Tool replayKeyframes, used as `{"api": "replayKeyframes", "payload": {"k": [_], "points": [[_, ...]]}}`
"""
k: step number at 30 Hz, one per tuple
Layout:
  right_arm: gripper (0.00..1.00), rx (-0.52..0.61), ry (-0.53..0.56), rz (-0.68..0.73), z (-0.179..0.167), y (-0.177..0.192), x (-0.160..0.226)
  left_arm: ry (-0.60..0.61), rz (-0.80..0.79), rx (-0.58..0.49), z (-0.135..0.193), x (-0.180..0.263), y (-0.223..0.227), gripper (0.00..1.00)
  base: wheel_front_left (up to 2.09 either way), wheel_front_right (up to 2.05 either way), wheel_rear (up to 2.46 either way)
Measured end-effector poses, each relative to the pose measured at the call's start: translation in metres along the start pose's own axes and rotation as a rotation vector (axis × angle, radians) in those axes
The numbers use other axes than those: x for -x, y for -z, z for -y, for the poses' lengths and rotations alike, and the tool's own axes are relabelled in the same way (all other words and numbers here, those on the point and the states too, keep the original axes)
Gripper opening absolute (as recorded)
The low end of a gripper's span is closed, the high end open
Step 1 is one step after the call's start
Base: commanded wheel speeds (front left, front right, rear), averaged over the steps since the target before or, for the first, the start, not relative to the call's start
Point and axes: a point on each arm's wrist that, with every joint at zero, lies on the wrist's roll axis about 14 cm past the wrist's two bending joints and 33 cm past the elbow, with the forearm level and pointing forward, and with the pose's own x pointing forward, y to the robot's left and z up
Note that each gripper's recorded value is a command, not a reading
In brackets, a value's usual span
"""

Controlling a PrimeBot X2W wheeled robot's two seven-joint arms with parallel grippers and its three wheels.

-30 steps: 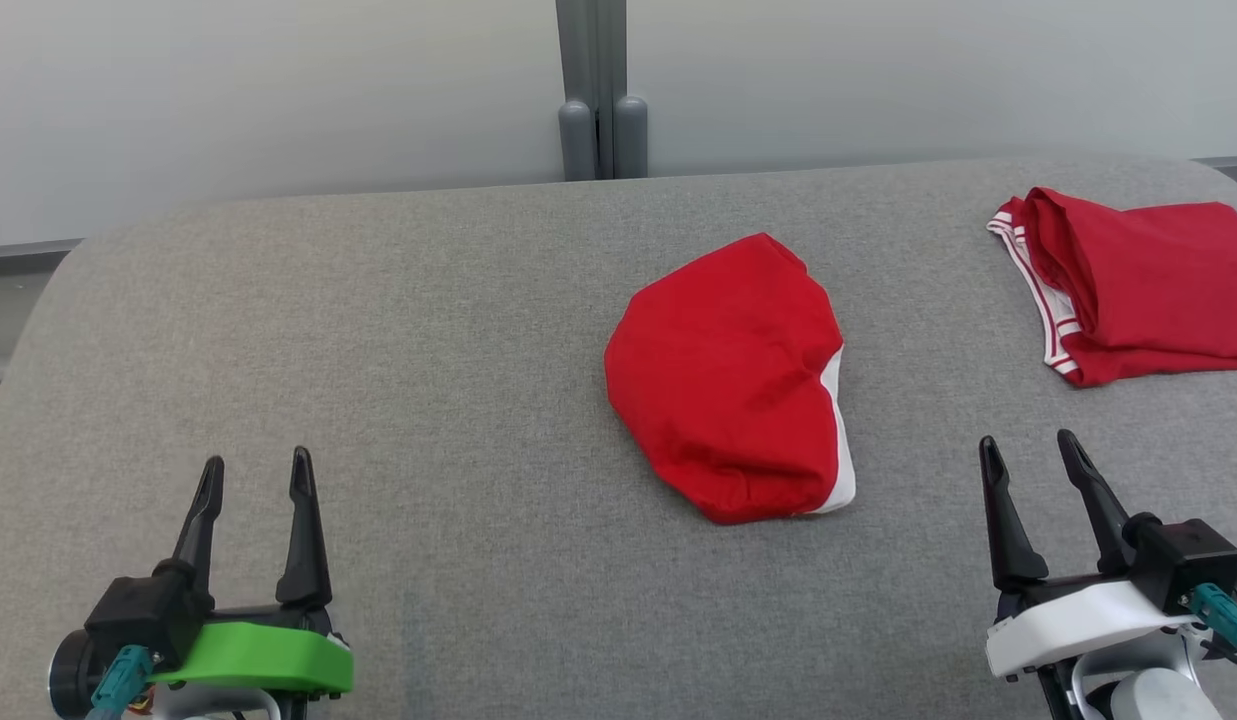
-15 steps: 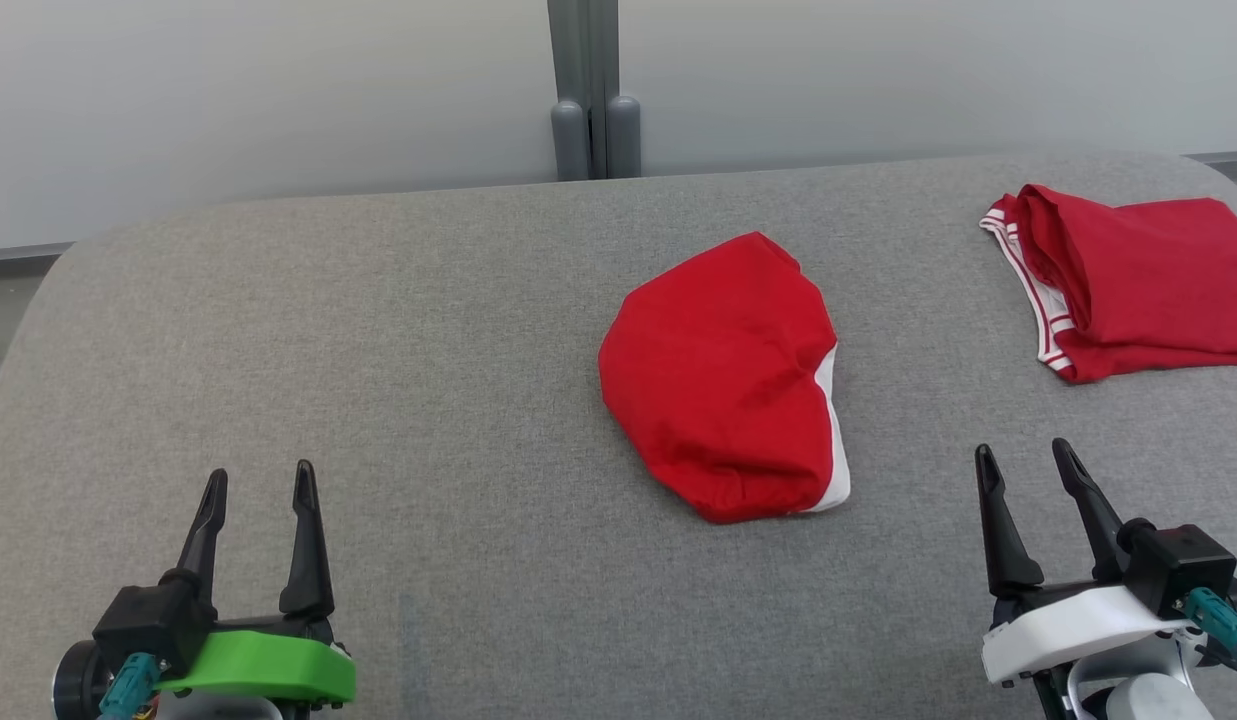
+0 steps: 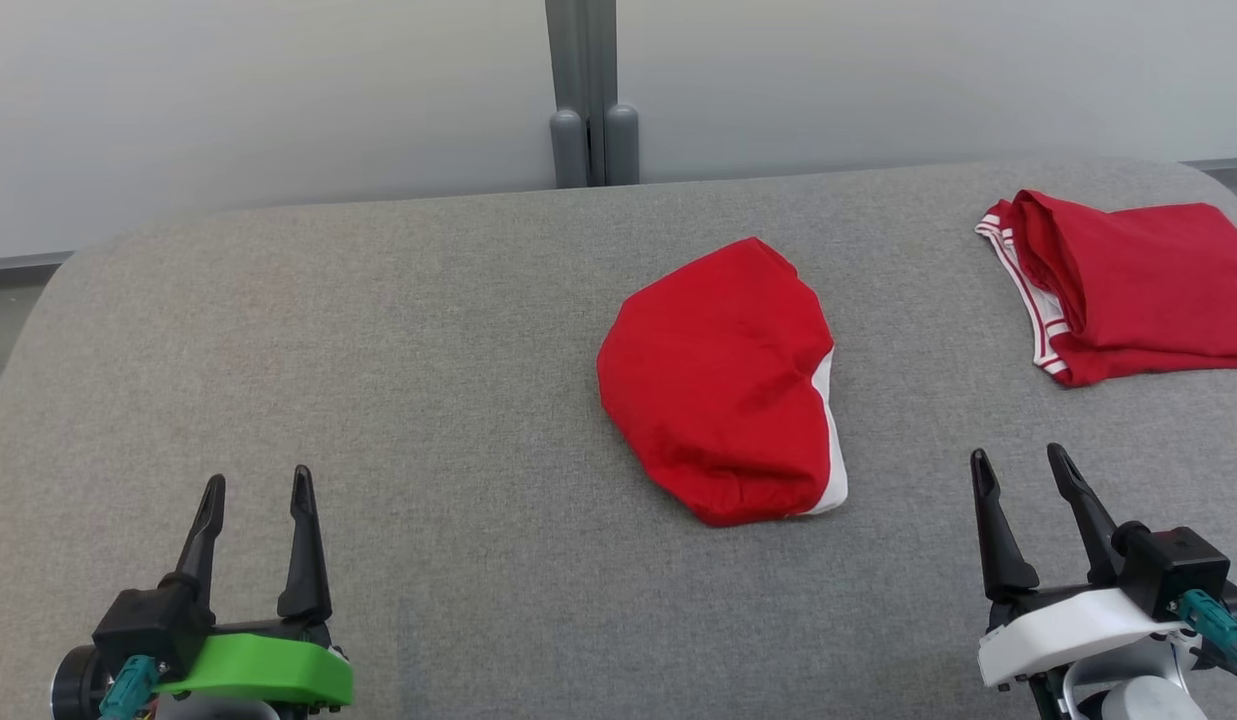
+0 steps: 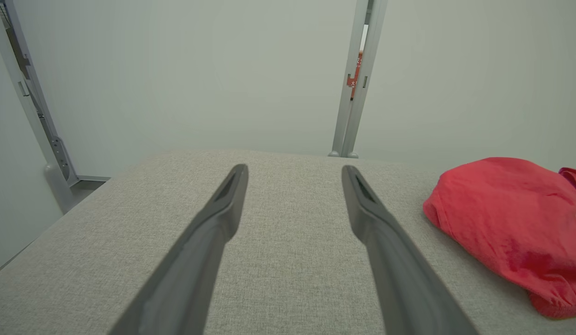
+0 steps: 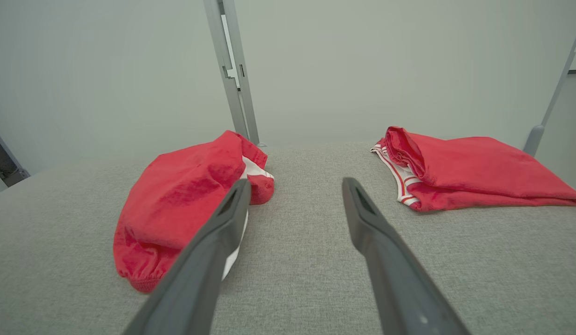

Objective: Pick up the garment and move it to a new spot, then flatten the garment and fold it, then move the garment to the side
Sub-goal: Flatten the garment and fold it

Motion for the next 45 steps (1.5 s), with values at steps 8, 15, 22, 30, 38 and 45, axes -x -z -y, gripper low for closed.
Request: {"api": "replayKeyframes", "payload": {"k": [8, 15, 22, 30, 38, 45], "points": [[1.00, -0.003, 0.005, 0.002, 0.001, 0.000, 0.001, 0.002, 0.006, -0.010, 0.000, 0.000, -0.002, 1.00, 0.00, 0.00, 0.00], [1.00, -0.003, -0.042, 0.006, -0.013, -0.002, -0.011, -0.005, 0.000, -0.008, -0.002, 0.002, 0.000, 1.00, 0.00, 0.00, 0.00], [1.00, 0.006, -0.121, -0.038, -0.035, 0.012, -0.035, -0.019, -0.017, -0.011, -0.006, 0.004, 0.006, 1.00, 0.00, 0.00, 0.00], [1.00, 0.000, -0.173, -0.182, -0.050, 0.058, -0.056, -0.033, -0.035, -0.016, -0.010, 0.001, 0.011, 1.00, 0.00, 0.00, 0.00], [1.00, -0.045, -0.193, -0.367, -0.063, 0.117, -0.051, -0.075, -0.065, -0.023, -0.024, 0.003, 0.020, 1.00, 0.00, 0.00, 0.00], [0.00, -0.080, -0.194, -0.405, -0.068, 0.129, -0.056, -0.089, -0.084, -0.023, -0.028, 0.004, 0.025, 1.00, 0.00, 0.00, 0.00]]}}
